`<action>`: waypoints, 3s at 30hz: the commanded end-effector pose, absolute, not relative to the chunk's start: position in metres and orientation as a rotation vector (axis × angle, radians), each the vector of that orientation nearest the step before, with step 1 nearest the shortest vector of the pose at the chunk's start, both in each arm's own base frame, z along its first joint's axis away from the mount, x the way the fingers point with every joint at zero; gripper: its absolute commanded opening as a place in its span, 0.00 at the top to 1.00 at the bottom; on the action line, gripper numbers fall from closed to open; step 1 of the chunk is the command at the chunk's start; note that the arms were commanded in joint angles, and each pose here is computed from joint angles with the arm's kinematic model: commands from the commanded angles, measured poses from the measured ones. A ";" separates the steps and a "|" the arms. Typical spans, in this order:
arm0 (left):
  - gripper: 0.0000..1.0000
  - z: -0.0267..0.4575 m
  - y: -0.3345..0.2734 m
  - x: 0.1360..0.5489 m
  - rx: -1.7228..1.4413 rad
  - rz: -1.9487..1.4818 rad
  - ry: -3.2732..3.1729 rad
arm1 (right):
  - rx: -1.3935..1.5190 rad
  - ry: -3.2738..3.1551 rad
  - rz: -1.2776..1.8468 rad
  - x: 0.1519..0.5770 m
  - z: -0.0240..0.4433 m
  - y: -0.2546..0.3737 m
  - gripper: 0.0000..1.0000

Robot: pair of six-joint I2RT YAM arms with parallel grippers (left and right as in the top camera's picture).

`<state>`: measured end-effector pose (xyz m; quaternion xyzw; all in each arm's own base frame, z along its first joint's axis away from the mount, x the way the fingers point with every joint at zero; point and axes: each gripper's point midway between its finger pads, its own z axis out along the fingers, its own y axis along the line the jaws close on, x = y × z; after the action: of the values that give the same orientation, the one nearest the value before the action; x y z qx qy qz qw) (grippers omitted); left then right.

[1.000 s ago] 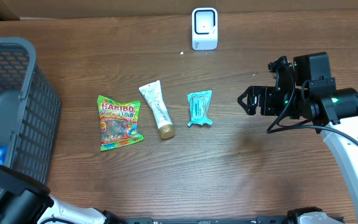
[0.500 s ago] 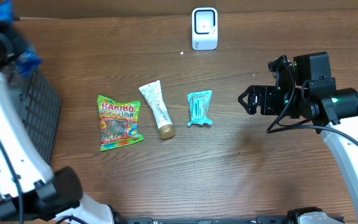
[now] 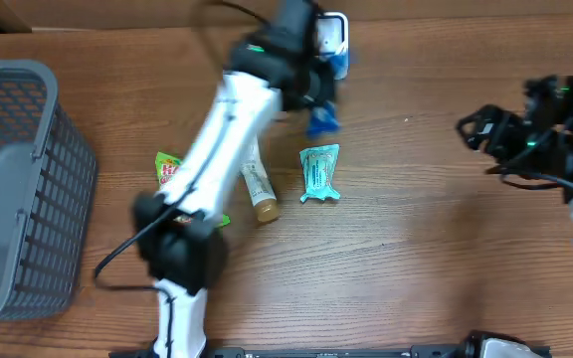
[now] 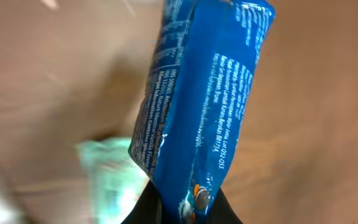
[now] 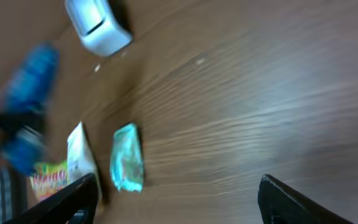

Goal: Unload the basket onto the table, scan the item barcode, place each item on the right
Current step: 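Carry the blue bar over and drop it right of the green pack, then lower the right gripper onto the blue bar and grasp it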

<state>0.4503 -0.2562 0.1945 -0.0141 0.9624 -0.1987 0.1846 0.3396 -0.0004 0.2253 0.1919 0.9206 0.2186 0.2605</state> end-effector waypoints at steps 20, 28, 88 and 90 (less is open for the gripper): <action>0.22 0.230 -0.310 0.439 0.281 -0.706 2.677 | 0.650 2.559 0.609 0.321 0.212 -0.027 0.09; 0.23 0.305 -0.205 0.460 0.050 -0.389 2.526 | 0.534 2.671 0.835 0.354 0.155 0.020 0.21; 0.00 0.290 -0.090 0.458 -0.196 0.110 2.583 | 0.247 3.566 0.214 0.244 0.042 0.075 0.40; 0.00 0.290 -0.090 0.458 -0.196 0.110 2.583 | 0.322 3.528 0.056 0.249 0.035 0.062 0.40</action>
<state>0.4582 -0.0915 0.2868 -0.0767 0.9607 0.0332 0.2647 0.2455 0.0839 0.0410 0.0546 0.9702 0.0854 -0.2199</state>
